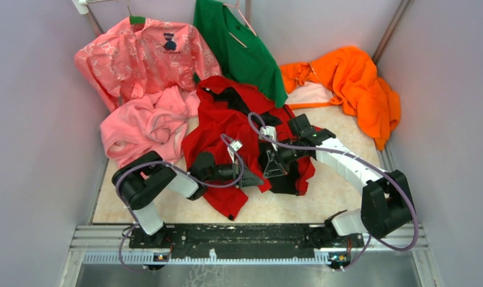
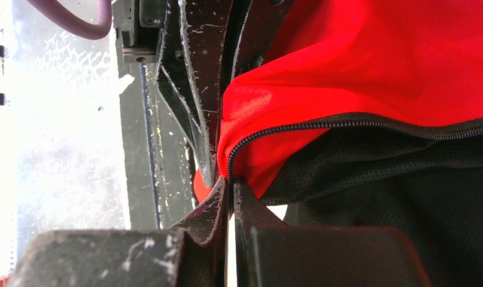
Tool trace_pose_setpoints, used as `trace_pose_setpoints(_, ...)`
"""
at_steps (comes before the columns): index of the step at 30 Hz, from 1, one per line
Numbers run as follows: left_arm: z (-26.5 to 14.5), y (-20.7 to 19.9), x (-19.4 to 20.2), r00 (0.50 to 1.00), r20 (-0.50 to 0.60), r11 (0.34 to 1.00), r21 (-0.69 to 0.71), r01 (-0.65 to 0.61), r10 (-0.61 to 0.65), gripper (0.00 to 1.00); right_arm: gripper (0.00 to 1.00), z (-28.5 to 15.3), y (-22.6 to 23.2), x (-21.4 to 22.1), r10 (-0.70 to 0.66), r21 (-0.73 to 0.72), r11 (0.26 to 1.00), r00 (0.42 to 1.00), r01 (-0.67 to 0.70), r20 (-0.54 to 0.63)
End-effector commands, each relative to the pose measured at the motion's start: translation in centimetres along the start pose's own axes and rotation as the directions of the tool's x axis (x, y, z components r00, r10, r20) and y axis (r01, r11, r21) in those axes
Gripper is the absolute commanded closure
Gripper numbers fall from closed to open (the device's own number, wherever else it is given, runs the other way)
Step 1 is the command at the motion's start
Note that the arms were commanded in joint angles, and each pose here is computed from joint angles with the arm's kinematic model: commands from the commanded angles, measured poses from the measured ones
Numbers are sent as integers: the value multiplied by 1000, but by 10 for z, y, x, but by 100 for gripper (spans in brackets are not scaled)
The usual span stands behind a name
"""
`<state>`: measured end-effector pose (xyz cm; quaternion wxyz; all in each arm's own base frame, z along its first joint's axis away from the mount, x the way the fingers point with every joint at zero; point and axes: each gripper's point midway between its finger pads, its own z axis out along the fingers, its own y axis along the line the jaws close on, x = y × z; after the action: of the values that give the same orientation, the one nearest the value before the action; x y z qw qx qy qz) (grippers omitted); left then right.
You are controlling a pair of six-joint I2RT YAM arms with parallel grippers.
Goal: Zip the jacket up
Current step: Pick up the jacket from the center of the board.
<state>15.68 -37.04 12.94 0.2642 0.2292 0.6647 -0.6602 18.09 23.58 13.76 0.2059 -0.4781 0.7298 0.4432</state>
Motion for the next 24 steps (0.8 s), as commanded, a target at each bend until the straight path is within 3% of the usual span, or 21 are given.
trace_pose_setpoints(1, 0, -10, -3, 999, -4, 998, 52, -36, 36, 100, 100, -9, 2, -37, -94, 21, 995, 992, 93, 84)
trace_pose_setpoints(6, -7, -17, -11, 996, 50, 996, 41, -80, 78, 100, 83, -16, 15, -38, -32, -88, 995, 987, 47, 157)
trace_pose_setpoints(17, -12, -26, -24, 989, 115, 995, 31, -95, 91, 100, 78, -15, 32, -32, 27, -213, 977, 981, 15, 194)
trace_pose_setpoints(24, -26, -29, -36, 974, 212, 997, -15, -78, 80, 100, 68, -16, 36, -29, 8, -209, 977, 979, 35, 203)
